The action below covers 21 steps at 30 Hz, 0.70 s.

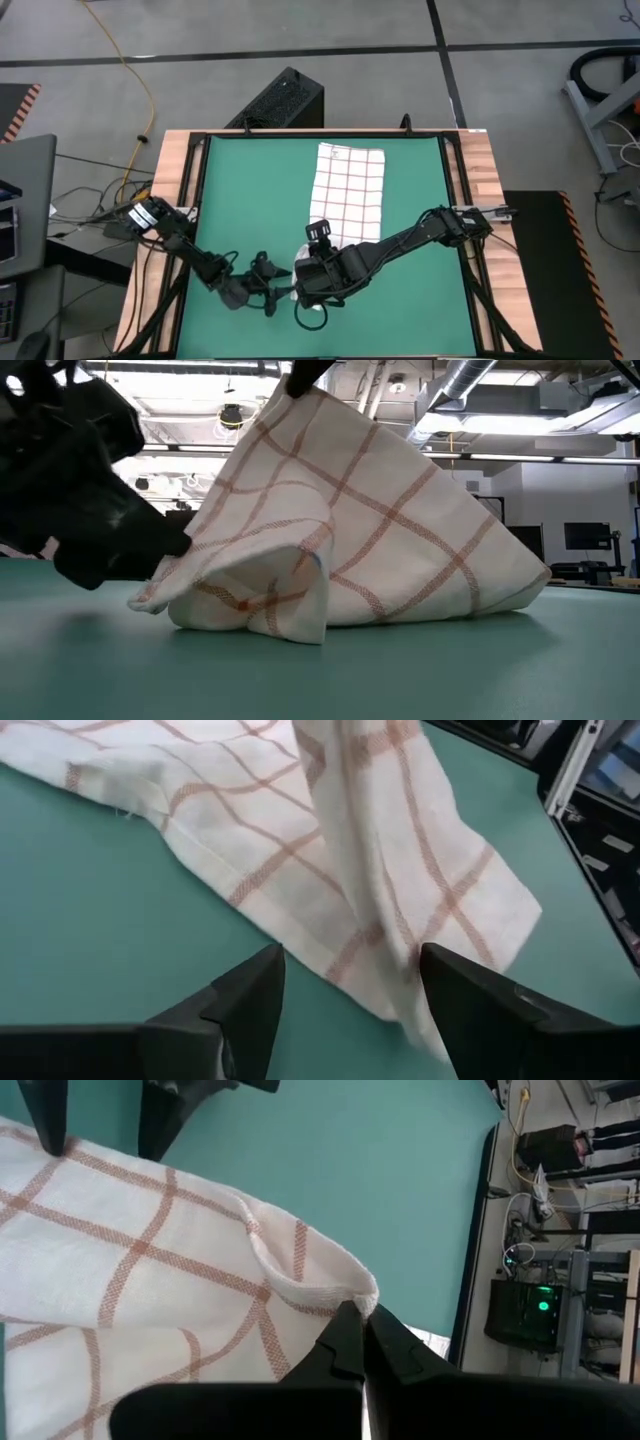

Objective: Roll towel
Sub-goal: Roll the white towel

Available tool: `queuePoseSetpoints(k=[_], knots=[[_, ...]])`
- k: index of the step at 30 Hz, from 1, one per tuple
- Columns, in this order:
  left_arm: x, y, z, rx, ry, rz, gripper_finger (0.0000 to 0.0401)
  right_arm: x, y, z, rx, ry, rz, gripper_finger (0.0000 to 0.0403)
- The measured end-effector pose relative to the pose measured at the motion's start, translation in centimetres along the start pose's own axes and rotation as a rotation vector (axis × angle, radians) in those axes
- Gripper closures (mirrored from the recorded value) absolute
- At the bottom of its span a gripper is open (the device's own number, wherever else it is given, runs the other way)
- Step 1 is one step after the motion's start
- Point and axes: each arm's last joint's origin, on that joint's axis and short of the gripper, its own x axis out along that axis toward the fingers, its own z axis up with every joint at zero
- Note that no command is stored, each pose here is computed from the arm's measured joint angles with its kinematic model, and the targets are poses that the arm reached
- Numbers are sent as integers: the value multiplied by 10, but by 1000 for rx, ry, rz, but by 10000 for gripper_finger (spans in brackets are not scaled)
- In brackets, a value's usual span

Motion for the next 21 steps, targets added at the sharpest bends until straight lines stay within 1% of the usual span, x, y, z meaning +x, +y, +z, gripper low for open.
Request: queuePoseSetpoints(k=[6,10,12,16,19,21], knots=[[7,2,5,-35,30,-52,179,1,-1,1,0,-8,0,394],[11,0,14,-29,13,-128,202,2,-2,2,-1,-14,-1,394],[12,1,15,-31,20,-142,223,3,-3,2,4,-17,-2,394],[14,5,12,-30,56,-113,276,4,-4,3,1,-24,-4,394],[15,7,11,-27,64,-104,324,3,-4,3,-9,-24,-4,394],[14,6,11,-27,65,-106,363,3,-4,3,-10,-24,-4,394]])
